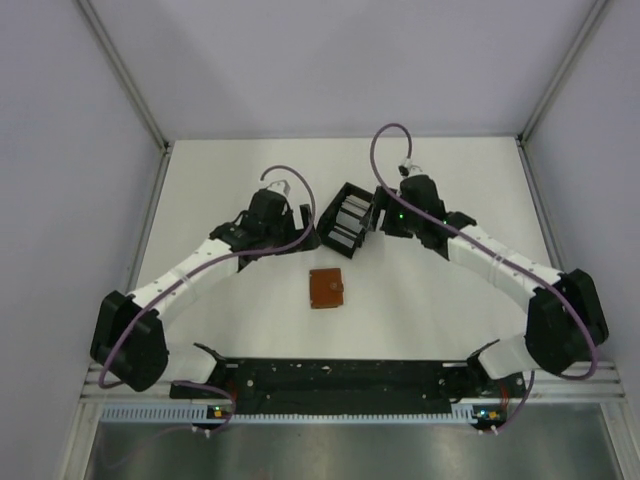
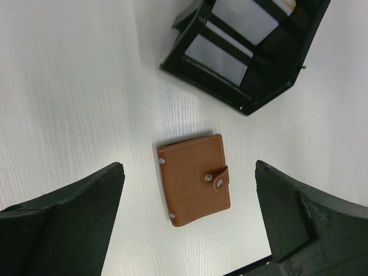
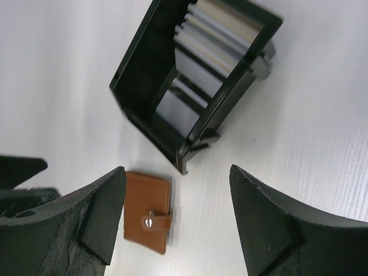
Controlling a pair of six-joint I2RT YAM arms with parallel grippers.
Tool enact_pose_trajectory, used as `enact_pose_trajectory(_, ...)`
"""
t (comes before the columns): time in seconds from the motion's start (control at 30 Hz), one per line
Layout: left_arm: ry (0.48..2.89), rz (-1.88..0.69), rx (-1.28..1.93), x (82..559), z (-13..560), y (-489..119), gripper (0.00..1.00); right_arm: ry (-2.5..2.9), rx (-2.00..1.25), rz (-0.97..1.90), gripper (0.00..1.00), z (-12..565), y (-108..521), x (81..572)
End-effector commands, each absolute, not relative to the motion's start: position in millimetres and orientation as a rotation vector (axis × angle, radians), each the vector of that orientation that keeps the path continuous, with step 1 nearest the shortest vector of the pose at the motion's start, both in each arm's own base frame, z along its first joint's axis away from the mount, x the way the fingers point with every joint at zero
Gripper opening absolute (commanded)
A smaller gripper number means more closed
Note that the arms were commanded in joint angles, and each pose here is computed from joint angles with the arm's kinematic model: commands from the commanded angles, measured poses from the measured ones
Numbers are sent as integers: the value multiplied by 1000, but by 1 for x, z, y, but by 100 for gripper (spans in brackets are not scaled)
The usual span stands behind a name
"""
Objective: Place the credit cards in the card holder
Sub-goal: Move the storage box to the center of the board.
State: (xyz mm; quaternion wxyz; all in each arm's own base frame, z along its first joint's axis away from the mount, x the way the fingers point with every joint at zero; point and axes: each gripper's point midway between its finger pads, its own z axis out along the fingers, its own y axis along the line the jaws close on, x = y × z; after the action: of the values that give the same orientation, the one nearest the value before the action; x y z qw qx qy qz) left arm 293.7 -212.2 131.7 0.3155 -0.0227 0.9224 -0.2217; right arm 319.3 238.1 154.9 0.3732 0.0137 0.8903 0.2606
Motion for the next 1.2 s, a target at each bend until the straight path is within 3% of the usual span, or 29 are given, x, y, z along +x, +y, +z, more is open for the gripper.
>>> enact_pose_trajectory(0.0, 2389, -515, -65, 320, 155, -204, 98, 2341, 138, 652, 72, 152, 233, 356)
enact_pose_trajectory(0.27, 2352, -590, -1, 356, 169, -222, 98, 2440, 274, 583, 73, 116, 223, 411)
enact_pose_trajectory(0.5, 2380, -673, 108, 377, 159, -250, 98, 2465, 317, 506, 71, 97, 205, 416)
enact_pose_trajectory(0.83, 2375, -795, 138, 376, 151, -267, 98, 2503, 332, 430, 65, 85, 170, 365)
enact_pose_trajectory(1.17, 2371, -941, 317, 349, 145, -320, 96, 2487, 397, 445, 64, 82, 143, 294)
